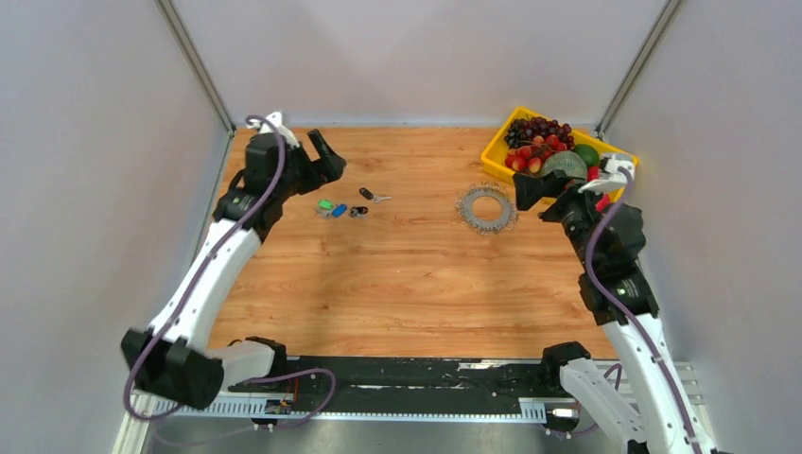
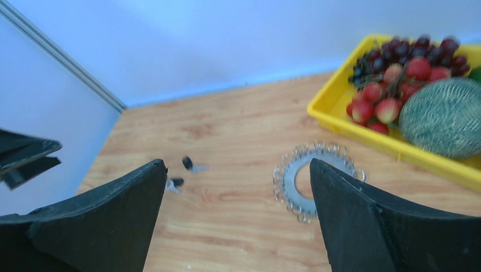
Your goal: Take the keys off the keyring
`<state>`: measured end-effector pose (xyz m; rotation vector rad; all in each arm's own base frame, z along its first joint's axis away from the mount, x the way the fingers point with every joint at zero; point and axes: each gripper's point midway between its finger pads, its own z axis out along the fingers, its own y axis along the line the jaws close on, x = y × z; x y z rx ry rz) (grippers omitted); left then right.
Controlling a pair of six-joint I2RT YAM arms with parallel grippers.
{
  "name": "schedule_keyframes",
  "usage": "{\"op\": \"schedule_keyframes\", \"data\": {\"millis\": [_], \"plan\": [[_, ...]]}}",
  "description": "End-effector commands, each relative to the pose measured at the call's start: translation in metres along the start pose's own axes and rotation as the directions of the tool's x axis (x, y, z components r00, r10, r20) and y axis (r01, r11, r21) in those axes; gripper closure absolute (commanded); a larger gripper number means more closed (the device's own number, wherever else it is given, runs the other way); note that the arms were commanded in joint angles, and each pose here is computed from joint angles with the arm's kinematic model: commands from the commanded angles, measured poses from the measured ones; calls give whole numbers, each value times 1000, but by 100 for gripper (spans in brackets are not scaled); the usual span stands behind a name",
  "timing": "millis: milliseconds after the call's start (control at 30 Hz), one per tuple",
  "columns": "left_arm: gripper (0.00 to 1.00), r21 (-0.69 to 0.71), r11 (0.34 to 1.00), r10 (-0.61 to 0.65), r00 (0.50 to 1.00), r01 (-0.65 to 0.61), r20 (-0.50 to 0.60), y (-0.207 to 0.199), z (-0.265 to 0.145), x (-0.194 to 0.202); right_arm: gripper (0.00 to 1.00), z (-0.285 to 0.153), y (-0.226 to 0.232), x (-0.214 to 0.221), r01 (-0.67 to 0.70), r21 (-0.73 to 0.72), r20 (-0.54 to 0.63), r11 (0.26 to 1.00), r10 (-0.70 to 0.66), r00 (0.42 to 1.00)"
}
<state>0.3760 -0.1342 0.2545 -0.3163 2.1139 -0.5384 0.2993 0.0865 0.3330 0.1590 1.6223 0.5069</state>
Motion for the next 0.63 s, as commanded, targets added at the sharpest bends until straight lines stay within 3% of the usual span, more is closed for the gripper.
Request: {"op": "schedule_keyframes", "data": {"millis": [0,100,233,433,600], "plan": [[0,-20,1000,14,971,-9,241,3,-65,-41,0,-43,18,-72,-3,-15,215,1000,7,977],[0,-14,1000,15,920,-10,392,8,-118,-58,0,-67,23,-94,18,-15,287,1000,-13,958],[0,2,1000,20,864,-24,503,11,-165,-68,0,-84,20,-103,34,8,319,999,-35,947],[0,8,998,48,826,-63,561,15,-194,-67,0,-88,17,-97,42,24,295,999,-47,954],[0,-22,998,64,841,-62,537,21,-194,-61,0,-89,15,-93,52,32,281,998,-59,958]]}}
